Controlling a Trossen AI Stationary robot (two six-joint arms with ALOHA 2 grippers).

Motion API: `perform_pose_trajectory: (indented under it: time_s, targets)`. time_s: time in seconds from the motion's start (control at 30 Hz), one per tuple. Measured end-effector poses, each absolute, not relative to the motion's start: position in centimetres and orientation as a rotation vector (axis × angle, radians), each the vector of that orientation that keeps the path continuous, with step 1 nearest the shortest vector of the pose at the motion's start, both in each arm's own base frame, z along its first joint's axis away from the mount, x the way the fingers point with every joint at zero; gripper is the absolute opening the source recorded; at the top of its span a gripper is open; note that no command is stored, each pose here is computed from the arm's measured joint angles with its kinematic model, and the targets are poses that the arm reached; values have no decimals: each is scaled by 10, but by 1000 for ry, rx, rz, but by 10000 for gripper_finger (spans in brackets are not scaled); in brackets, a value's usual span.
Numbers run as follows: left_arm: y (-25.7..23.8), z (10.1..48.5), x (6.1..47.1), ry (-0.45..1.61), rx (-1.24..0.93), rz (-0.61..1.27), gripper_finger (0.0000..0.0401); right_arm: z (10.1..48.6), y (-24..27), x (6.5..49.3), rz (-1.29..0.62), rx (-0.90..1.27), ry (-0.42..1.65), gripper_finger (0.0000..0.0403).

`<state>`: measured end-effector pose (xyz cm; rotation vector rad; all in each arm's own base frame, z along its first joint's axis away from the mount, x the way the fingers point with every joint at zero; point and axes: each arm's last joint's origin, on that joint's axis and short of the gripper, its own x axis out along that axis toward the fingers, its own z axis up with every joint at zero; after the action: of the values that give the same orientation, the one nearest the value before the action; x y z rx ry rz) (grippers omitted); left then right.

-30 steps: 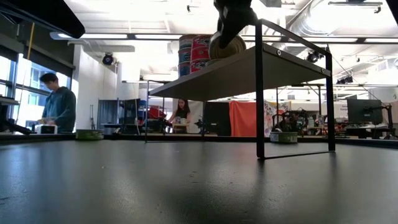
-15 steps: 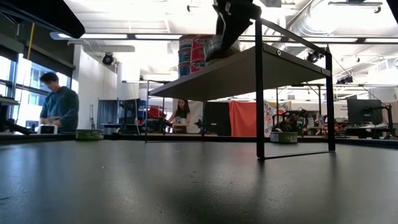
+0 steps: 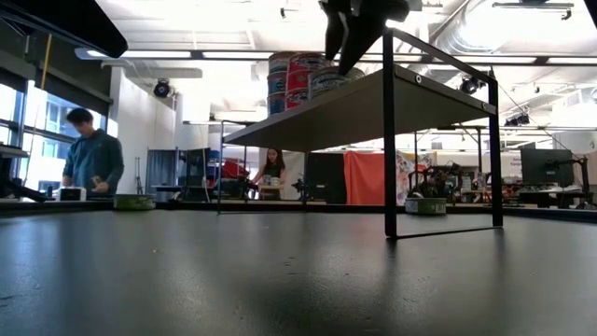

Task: Stack canned seafood by type on shelf
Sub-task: Put the green tuna can on the shelf

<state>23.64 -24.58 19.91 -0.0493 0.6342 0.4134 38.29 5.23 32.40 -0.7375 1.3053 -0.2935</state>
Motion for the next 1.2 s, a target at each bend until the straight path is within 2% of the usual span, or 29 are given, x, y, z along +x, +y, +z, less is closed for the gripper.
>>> perform_pose_trajectory:
  time_s: [0.23, 0.33, 0.5, 0.6, 0.7, 0.8, 0.9, 1.07, 1.2]
  targets:
    - [-246, 199, 236, 636, -63, 414, 0, 337, 58, 380, -299, -711, 1257, 280]
    - [-246, 202, 235, 672, -84, 386, 0, 354, 59, 380, -328, -619, 1193, 280]
    - [-227, 256, 233, 673, -37, 229, 0, 388, 61, 375, -275, -372, 1072, 280]
    - [-198, 292, 230, 622, -34, 211, 0, 403, 65, 372, -203, -297, 1027, 280]
    - [-171, 323, 222, 548, -46, 210, 0, 411, 72, 363, -128, -242, 1041, 280]
    - [-152, 337, 213, 488, -42, 193, 0, 410, 84, 352, -93, -193, 1089, 280]
    - [-141, 336, 210, 427, -80, 127, 0, 402, 101, 336, -95, -195, 1143, 280]
    - [-131, 308, 219, 336, -212, -40, 0, 389, 121, 291, -250, -169, 1134, 280]
    - [-105, 300, 222, 352, -250, 56, 0, 379, 122, 247, -389, 79, 1043, 280]
